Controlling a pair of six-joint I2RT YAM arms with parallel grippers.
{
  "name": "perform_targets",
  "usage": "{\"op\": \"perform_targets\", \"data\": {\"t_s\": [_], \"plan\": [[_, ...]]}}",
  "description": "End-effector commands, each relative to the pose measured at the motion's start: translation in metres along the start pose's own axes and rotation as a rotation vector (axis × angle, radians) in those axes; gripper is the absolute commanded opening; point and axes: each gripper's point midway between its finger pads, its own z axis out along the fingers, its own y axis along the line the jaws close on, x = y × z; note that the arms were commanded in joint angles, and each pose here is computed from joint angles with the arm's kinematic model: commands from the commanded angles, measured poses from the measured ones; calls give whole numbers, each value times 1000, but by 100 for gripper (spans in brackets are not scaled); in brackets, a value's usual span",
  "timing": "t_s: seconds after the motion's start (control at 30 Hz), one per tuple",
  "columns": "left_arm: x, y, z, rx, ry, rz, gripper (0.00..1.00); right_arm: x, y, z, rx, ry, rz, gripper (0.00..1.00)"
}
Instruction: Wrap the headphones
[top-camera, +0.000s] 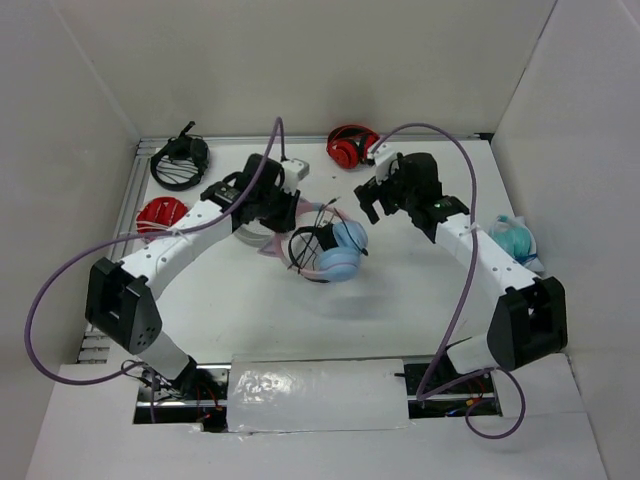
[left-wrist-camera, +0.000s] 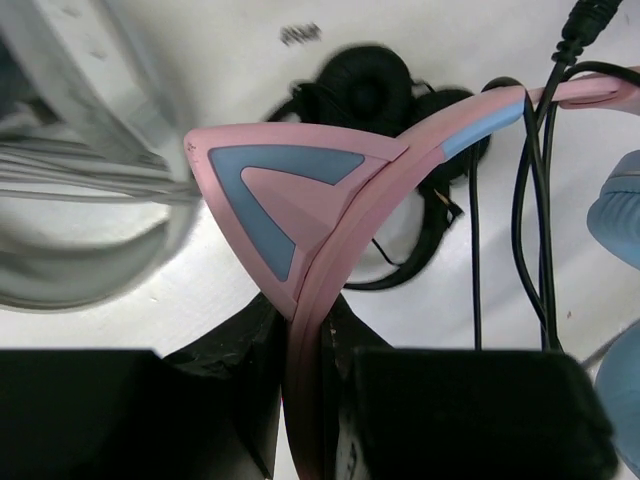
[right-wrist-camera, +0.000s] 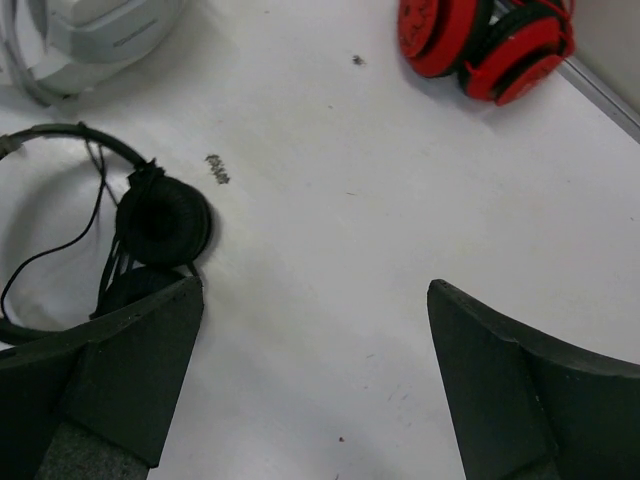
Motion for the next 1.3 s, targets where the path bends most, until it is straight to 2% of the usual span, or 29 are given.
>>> {"op": "perform_targets", "data": {"t_s": [0.0, 0.2, 0.27, 0.3, 0.33, 0.37, 0.4, 0.43, 0.6, 0.63, 0.67, 0.83, 1.0, 1.27], "plan": [[-53, 13, -16, 40, -139, -70, 0, -27, -24, -6, 62, -119, 78, 100], [-102, 70, -26, -34, -205, -188, 0, -21, -71, 1, 222, -94, 247, 100], [-100, 106, -11, -128, -165, -270, 0, -14, -82, 4, 280, -74, 297, 100], [-113, 118, -1, -148, -167, -299, 0, -9, -88, 7, 318, -61, 348, 100], [-111, 132, 0, -182, -143, -338, 0, -8, -88, 8, 323, -56, 367, 100], [-134, 138, -6, -183, -192, -360, 0, -4, -88, 10, 340, -41, 381, 100], [-128, 150, 15, -192, -152, -394, 0, -3, -88, 10, 357, -49, 427, 100], [-127, 163, 17, -210, -142, -429, 0, -2, -86, 10, 358, -53, 452, 100], [-147, 221, 38, -272, -208, -545, 0, -4, -74, 6, 390, -91, 553, 100], [-157, 237, 41, -271, -272, -583, 0, -3, -68, 1, 389, -89, 571, 100], [-152, 238, 46, -273, -256, -588, 0, -4, -64, 3, 380, -89, 567, 100], [-166, 290, 49, -319, -388, -709, 0, 0, -43, 4, 394, -61, 547, 100], [-175, 330, 71, -442, -492, -657, 0, 11, -24, 10, 464, 17, 499, 100], [-149, 349, 121, -448, -462, -675, 0, 22, -11, 25, 496, 85, 500, 100]]}}
